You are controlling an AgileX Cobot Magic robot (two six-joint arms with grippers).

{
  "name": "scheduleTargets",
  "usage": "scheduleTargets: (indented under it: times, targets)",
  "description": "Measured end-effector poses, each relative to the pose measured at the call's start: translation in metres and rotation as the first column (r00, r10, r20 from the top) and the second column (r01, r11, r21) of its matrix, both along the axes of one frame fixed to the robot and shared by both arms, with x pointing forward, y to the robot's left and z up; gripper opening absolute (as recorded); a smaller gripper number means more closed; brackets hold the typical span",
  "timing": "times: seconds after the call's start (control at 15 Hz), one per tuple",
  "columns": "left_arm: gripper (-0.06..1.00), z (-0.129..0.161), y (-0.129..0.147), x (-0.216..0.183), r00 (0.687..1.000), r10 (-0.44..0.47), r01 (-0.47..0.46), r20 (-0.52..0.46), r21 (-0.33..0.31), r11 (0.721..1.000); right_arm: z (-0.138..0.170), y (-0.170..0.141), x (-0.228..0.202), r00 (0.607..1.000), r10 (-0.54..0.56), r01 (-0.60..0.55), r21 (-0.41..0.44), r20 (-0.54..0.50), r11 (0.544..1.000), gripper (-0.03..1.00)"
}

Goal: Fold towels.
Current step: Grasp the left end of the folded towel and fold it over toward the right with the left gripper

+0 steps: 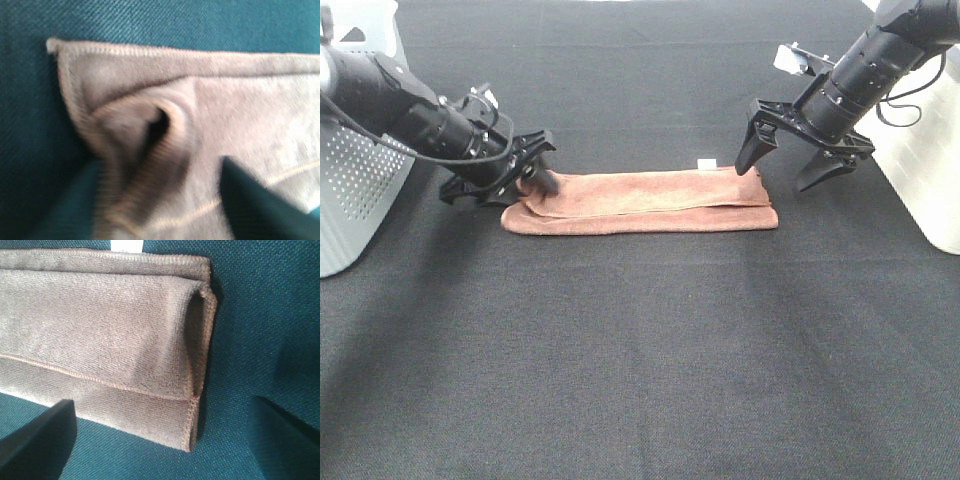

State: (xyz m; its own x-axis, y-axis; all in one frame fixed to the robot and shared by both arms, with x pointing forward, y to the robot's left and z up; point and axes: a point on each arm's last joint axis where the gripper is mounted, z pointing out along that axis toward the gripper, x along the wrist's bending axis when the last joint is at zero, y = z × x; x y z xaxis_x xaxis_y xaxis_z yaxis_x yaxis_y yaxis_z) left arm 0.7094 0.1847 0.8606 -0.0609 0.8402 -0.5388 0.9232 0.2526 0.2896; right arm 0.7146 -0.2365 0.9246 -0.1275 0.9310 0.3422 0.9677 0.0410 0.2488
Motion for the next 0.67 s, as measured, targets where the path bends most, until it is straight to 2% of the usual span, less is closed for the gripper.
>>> scheduleTargets:
  times: [0.13,0.2,0.4,0.47,0.6,0.67]
  targets:
    - [0.08,-0.004,0.0,-0.001,1.0,-0.005,0.005,-0.009,0.008,1.0,0.0,0.0,0.0,1.0,0.0,0.0,0.0,0.0,1.0,0.86]
    - [0.04,-0.002,0.001,-0.001,1.0,-0.019,0.019,-0.006,0.02,1.0,0.0,0.0,0.0,1.0,0.0,0.0,0.0,0.0,1.0,0.86]
    - [0.04,0.006,0.002,-0.004,0.998,-0.066,0.067,-0.013,0.057,0.996,0.0,0.0,0.0,1.0,0.0,0.0,0.0,0.0,1.0,0.86]
    - [0.04,0.017,0.004,-0.003,0.997,-0.078,0.078,-0.002,0.08,0.994,0.0,0.0,0.0,1.0,0.0,0.0,0.0,0.0,1.0,0.86]
    - [0.04,0.048,0.009,-0.002,0.995,-0.095,0.088,0.042,0.155,0.984,0.0,0.0,0.0,1.0,0.0,0.0,0.0,0.0,1.0,0.86]
    - [0.04,0.069,0.014,-0.004,0.994,-0.103,0.092,0.042,0.213,0.973,0.0,0.0,0.0,1.0,0.0,0.0,0.0,0.0,1.0,0.86]
